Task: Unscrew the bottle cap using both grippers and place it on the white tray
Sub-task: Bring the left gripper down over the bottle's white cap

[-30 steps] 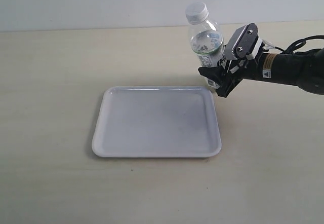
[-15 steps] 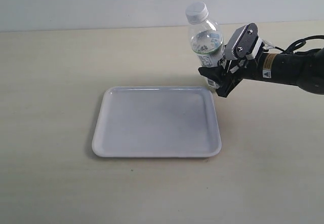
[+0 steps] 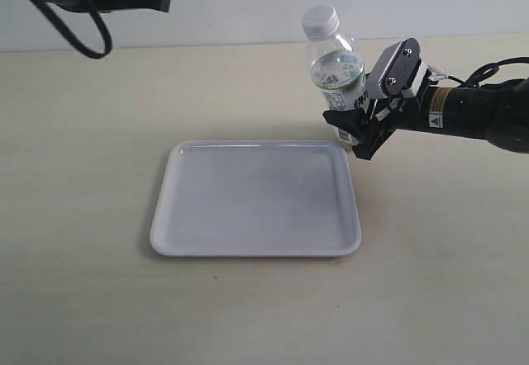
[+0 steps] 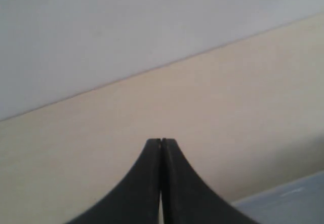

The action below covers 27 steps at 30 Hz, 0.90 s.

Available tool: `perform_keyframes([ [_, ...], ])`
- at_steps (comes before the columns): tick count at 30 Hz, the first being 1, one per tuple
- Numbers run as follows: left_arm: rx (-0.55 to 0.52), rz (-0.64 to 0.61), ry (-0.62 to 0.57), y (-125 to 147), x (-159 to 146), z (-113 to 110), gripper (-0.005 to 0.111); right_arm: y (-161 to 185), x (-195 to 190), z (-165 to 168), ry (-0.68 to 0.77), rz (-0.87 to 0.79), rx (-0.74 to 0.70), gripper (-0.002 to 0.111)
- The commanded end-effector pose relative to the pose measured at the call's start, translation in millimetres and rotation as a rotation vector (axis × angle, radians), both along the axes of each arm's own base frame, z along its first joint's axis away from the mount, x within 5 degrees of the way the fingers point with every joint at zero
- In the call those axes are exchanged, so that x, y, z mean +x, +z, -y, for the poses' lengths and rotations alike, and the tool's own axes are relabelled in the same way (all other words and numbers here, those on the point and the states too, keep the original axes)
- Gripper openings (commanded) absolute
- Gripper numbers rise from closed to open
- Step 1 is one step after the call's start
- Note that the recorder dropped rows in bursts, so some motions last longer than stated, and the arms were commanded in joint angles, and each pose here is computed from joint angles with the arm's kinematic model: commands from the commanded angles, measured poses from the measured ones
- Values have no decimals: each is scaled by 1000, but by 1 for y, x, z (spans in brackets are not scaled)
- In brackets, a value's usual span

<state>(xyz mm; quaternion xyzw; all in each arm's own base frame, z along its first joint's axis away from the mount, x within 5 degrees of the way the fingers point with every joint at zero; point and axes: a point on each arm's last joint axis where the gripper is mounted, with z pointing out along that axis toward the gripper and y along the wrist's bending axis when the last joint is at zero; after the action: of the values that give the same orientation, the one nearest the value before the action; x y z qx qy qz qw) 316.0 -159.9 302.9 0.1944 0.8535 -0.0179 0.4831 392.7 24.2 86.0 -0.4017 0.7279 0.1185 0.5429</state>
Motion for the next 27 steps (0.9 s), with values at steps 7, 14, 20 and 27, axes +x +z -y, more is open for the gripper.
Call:
perform_keyframes([
  [7, -168, -301, -326, 30, -3, 55, 1, 7, -1, -4, 45, 29, 3, 0],
  [14, -192, -330, -510, 43, -3, 78, 46, 6, -3, -5, 85, 36, -34, 0],
  [20, -195, -353, -494, 17, 23, 99, 71, 6, -4, -5, 95, 45, -38, 0],
  [27, -203, -445, -539, -3, 45, 128, 71, 6, -4, -5, 95, 44, -36, 0],
])
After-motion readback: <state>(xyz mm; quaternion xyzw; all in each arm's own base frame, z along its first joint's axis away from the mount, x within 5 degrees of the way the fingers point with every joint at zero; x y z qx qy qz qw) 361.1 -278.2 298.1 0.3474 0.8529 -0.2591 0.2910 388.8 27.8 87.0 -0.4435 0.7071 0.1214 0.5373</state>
